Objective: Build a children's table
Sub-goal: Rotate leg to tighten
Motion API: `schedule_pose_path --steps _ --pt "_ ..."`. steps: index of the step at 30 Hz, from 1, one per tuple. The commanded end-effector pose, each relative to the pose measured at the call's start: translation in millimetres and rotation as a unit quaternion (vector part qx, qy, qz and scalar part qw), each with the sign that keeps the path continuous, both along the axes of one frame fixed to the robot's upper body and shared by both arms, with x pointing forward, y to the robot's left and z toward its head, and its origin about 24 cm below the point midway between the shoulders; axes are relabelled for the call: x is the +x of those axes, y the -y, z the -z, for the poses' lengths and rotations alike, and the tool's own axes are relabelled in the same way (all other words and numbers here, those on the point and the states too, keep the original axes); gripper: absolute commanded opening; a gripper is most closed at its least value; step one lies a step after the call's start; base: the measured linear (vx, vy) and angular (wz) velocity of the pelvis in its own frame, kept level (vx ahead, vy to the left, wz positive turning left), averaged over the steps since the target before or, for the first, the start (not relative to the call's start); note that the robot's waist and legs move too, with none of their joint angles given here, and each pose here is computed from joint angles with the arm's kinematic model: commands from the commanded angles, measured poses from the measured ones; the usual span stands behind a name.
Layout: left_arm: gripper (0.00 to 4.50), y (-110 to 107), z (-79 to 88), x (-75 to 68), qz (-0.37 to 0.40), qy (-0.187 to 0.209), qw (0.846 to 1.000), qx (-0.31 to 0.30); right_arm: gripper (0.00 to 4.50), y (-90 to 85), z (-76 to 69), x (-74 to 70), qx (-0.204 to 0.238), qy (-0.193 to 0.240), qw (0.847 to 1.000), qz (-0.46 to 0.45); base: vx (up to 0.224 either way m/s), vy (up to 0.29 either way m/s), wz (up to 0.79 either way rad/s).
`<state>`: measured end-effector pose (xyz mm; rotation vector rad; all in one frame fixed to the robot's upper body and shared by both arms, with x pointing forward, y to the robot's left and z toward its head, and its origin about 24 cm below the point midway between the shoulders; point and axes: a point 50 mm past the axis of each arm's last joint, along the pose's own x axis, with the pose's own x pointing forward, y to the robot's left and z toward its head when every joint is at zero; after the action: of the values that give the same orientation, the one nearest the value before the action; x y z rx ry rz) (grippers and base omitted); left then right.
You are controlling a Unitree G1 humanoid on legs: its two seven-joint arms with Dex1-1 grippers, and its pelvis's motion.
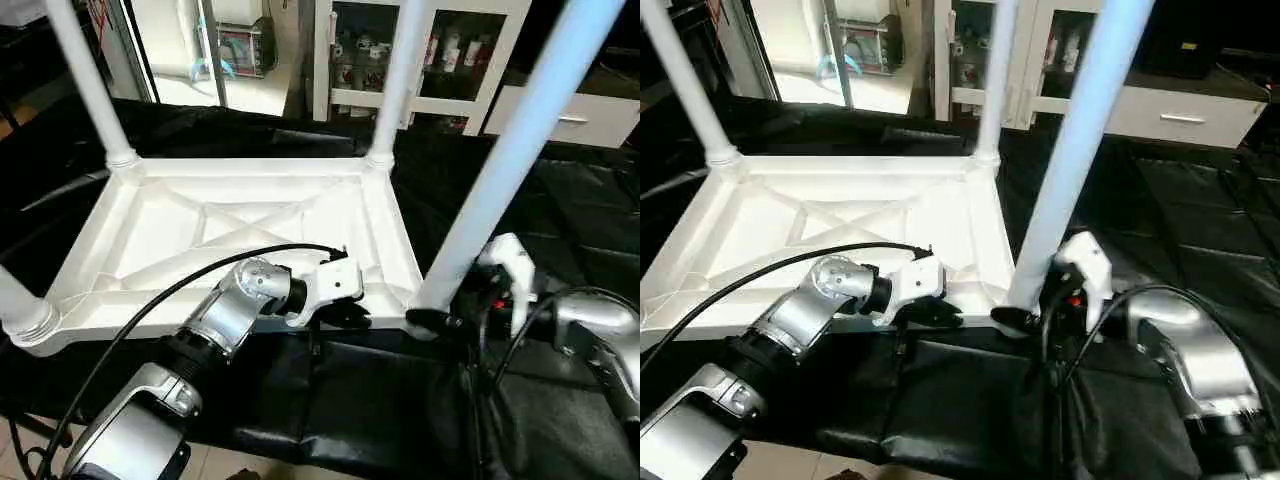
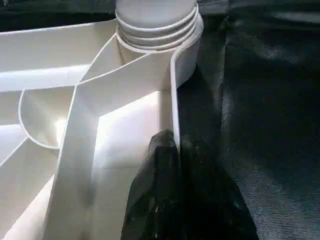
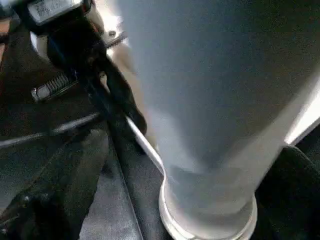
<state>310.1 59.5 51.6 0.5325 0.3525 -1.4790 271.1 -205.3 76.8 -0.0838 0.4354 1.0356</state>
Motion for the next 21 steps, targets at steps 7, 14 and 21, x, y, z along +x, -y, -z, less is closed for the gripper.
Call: schedule_pose_path --steps 7,14,21 --pt "0.0 10.5 -3.8 -8.5 0.035 -0.014 0.999 -0.025 4.32 -2.0 5.0 6.5 -0.05 -0.001 0.998 -0.047 0.0 0.0 0.0" --pt "0.0 7.9 -2.8 -10.1 0.041 -0.018 0.999 -0.018 3.8 3.0 3.9 12.4 -0.051 -0.001 0.997 -0.055 0.0 0.0 0.0" --pt "0.0 7.7 -1.7 -12.0 0.043 -0.024 0.999 -0.016 3.25 6.7 6.4 13.5 -0.055 -0.006 0.997 -0.059 0.0 0.0 0.0"
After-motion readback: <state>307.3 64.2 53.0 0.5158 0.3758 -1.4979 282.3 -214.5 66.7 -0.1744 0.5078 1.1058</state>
